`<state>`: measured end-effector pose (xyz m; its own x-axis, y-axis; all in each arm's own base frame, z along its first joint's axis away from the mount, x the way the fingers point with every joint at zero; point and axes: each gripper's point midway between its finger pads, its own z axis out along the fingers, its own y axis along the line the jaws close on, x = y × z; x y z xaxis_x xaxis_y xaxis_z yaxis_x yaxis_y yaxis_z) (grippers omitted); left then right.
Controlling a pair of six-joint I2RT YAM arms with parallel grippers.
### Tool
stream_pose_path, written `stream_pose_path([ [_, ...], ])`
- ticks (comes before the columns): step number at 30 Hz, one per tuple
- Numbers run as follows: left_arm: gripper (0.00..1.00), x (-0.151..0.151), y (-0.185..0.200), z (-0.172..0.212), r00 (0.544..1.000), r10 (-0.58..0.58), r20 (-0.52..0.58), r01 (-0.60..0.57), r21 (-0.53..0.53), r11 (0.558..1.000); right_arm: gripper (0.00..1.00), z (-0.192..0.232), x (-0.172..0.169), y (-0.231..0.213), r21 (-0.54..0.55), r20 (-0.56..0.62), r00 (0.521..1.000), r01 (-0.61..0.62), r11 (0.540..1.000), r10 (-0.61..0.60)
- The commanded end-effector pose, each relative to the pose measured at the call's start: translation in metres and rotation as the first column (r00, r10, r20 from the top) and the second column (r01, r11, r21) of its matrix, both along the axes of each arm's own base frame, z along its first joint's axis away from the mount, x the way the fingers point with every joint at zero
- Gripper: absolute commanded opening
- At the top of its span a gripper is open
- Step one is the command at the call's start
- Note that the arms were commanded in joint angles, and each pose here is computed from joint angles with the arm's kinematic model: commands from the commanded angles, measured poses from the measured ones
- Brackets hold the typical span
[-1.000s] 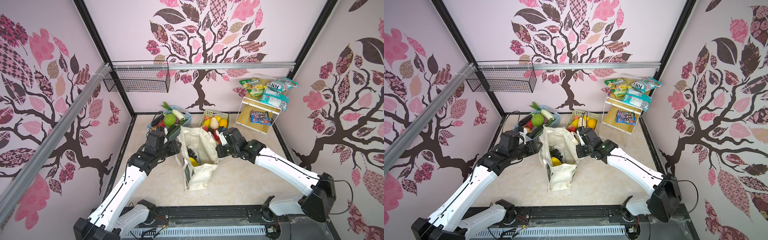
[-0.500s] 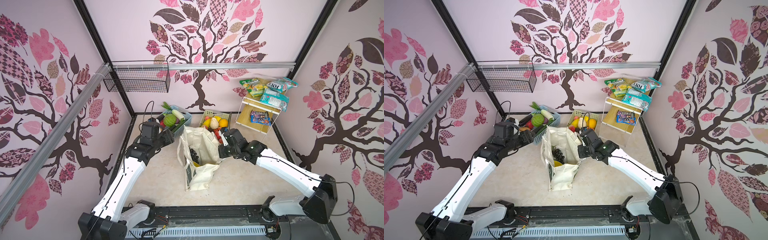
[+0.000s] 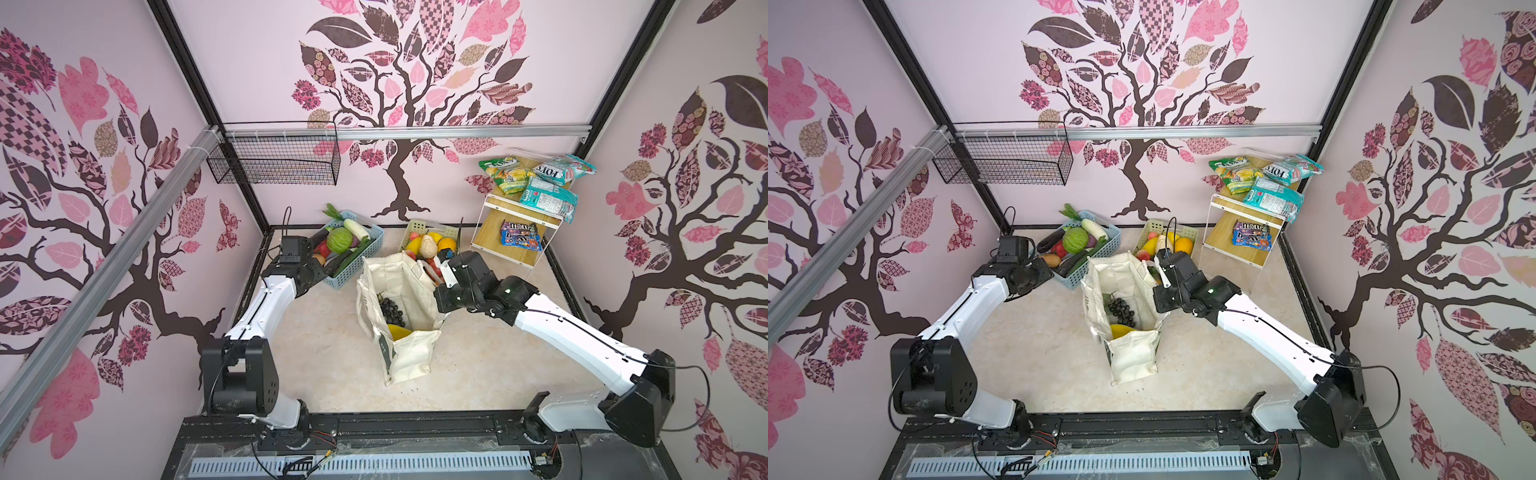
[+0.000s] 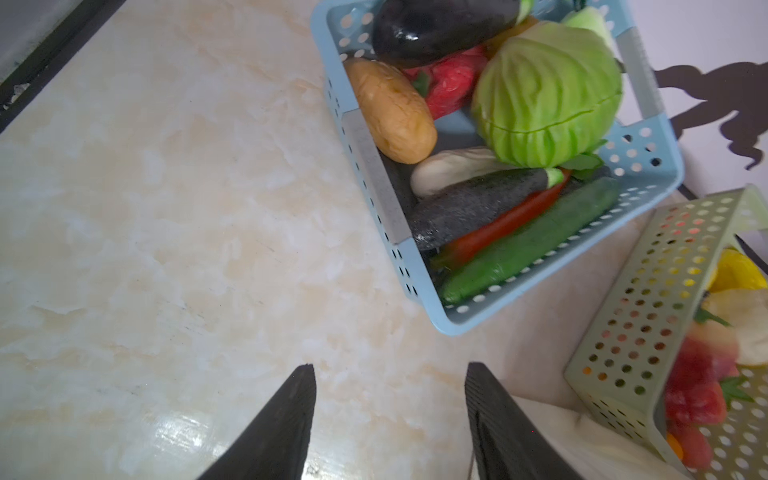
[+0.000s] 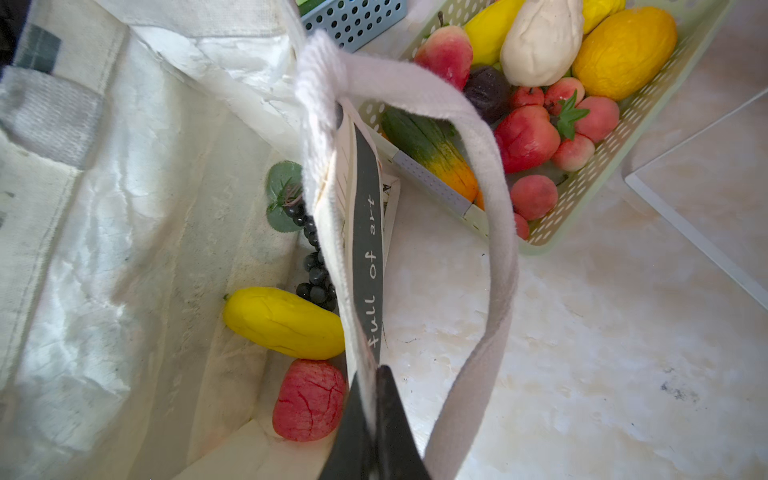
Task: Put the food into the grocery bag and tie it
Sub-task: 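Release the bag rim with the left gripper while the right holds the handle, then lower the left gripper into the blue basket over the purple eggplant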
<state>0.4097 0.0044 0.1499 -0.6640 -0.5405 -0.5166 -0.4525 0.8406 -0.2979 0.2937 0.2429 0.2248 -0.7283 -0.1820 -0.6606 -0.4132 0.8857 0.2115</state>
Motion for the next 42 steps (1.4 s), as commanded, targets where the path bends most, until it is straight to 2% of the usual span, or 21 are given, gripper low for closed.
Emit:
stream_pose_path([
  [1,0.62,0.03,0.006,0.014,0.996,0.026,0.079,-0.025,-0.022,0.999,0.0,0.016,0.008,0.011,0.032,0.033,0.999,-0.032,0.999,0.031],
  [8,0.61,0.069,0.01,-0.009,0.99,0.106,0.095,-0.1,-0.072,0.992,0.0,0.017,0.012,0.021,0.041,0.034,0.998,-0.062,0.997,0.061],
  [14,0.54,0.084,0.023,-0.032,0.985,0.16,0.061,-0.159,-0.023,0.987,0.0,0.019,0.013,0.021,0.034,0.042,0.997,-0.07,0.997,0.068],
  [18,0.48,0.09,0.024,-0.045,0.983,0.178,0.047,-0.177,-0.033,0.984,0.0,0.018,0.014,0.024,0.034,0.037,0.996,-0.079,0.996,0.078],
  [24,0.36,0.08,0.032,-0.049,0.978,0.208,0.034,-0.208,0.008,0.978,0.0,0.019,0.014,0.023,0.03,0.042,0.996,-0.083,0.996,0.081],
  [32,0.23,0.059,0.019,-0.057,0.987,0.163,-0.009,-0.163,0.008,0.987,0.0,0.023,0.01,0.024,0.052,0.04,0.995,-0.088,0.995,0.086],
  [42,0.23,0.033,-0.017,-0.056,0.991,0.128,-0.026,-0.129,-0.055,0.99,0.0,0.028,0.001,0.016,0.071,0.049,0.996,-0.079,0.994,0.076],
])
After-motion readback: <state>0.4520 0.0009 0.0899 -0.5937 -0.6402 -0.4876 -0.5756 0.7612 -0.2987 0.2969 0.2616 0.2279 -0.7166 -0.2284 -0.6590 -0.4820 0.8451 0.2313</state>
